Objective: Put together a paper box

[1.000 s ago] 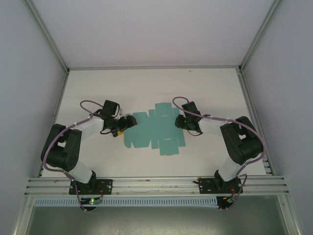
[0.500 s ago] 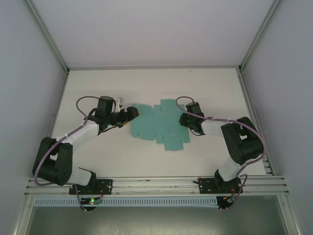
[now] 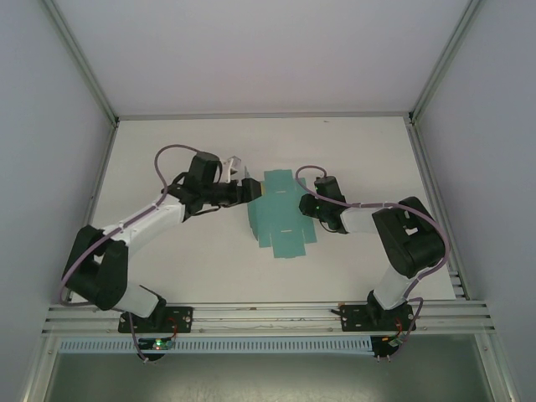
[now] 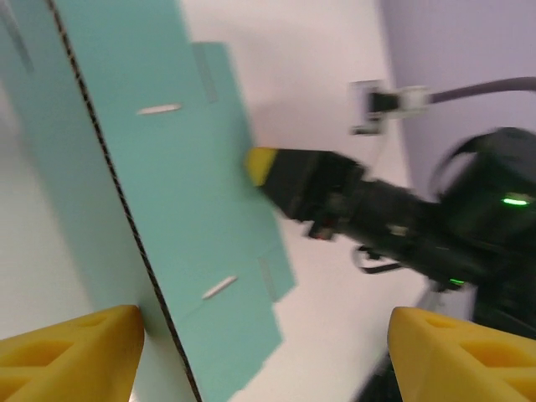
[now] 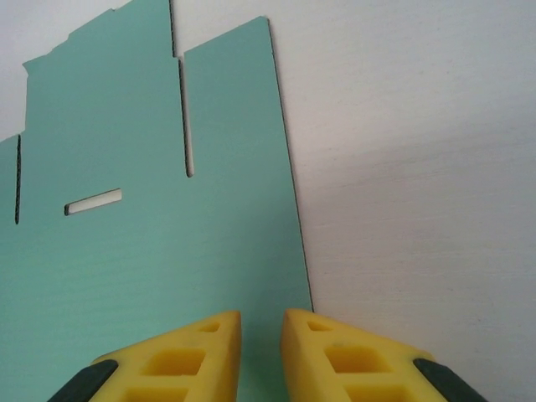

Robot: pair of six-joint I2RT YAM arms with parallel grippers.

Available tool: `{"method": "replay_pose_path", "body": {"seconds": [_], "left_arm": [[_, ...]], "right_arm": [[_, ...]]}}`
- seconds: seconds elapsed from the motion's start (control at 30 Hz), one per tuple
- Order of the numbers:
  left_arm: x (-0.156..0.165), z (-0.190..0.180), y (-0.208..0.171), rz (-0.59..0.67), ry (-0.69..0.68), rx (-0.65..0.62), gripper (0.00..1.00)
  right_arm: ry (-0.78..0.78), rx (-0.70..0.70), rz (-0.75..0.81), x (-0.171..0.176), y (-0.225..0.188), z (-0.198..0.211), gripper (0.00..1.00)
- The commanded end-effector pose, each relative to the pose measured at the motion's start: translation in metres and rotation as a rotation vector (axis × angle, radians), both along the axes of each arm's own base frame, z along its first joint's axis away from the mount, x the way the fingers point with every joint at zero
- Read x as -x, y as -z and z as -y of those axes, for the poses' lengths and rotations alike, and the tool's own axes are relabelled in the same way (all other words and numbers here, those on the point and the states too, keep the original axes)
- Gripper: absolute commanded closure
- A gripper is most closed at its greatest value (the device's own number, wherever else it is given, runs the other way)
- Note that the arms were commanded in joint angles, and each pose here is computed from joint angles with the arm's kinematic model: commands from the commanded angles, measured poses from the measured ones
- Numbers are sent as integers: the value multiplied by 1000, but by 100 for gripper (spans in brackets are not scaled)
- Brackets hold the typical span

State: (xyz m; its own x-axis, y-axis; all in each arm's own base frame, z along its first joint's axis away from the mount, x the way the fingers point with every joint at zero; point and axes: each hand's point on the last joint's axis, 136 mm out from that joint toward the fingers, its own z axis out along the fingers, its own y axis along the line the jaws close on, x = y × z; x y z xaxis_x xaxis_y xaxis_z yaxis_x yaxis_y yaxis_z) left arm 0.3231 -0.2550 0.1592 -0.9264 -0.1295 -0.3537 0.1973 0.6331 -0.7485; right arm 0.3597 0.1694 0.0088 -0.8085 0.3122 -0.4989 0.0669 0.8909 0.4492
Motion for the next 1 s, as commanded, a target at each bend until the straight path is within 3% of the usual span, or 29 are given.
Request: {"method": "replay_pose_path", "body": {"seconds": [0.0,0.2,0.53,0.7,0.8,0.9,0.97], "left_arm": [[15,-23,40,-84,-25,-280,25],[11,-32,63,-143,-48,-398,36],[-2,-35,54,-81,-80,-450,82],[-3,-30,11,52,-63,-381,100],[2,-23,-31,173,-25,-288,100],[14,-17,-78,301,11,-181,100],[27,-13,-113,401,45,-92,100]], "right_arm": [[-79,74,-456,111,83,13,75],[-81,77,-453,109,84,11,75],[-99,129,-396,95,62,14,70],[-94,126,-229,65,-3,20,51],[-99,73,-62,52,-62,26,36],[-132,-28,122,48,-122,35,10],[-148,-111,249,50,-162,43,5]]}}
